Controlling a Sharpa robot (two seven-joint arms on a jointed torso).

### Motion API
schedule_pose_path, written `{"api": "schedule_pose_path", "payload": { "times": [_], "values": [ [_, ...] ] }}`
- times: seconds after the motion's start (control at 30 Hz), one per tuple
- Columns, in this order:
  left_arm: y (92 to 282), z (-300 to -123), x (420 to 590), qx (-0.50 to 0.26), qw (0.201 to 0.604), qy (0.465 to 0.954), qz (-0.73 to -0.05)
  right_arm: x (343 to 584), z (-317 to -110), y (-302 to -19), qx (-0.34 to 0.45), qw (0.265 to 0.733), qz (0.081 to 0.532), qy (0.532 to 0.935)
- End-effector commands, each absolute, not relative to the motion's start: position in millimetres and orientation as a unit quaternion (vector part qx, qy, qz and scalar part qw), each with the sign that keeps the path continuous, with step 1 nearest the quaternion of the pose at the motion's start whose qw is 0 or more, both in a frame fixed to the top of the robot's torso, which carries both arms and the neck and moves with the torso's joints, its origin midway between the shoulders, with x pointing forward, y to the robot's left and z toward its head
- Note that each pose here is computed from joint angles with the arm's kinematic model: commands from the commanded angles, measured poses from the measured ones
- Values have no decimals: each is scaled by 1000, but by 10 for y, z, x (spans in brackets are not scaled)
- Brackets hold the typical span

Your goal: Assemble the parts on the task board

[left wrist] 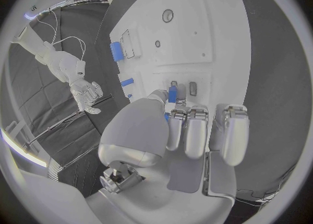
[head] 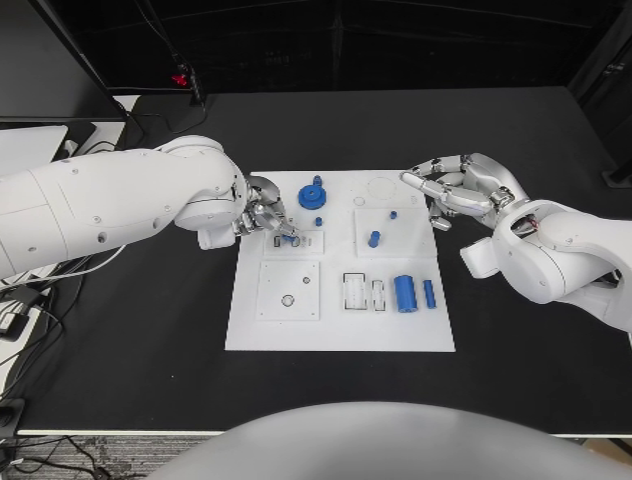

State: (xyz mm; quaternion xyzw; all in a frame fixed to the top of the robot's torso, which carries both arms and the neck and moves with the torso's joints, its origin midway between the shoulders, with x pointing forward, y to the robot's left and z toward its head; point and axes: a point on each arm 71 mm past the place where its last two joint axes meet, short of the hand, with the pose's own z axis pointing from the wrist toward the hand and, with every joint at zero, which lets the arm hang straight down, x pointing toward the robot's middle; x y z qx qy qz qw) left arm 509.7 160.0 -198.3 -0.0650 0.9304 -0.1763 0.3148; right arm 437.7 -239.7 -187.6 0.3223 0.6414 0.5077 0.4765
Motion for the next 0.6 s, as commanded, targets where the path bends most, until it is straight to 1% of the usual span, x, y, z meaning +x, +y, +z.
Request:
{"api": "schedule_pose_path", "payload": {
  "times": [0.03,0.6],
  "values": [
    [1594,-1988,5096,-60,309,934,-170,4373,-1865,-2378,319,473,514,641],
    [1570,-2023,5118,-56,300,939,-158,4365,-1862,-2374,317,471,517,641]
  ]
}}
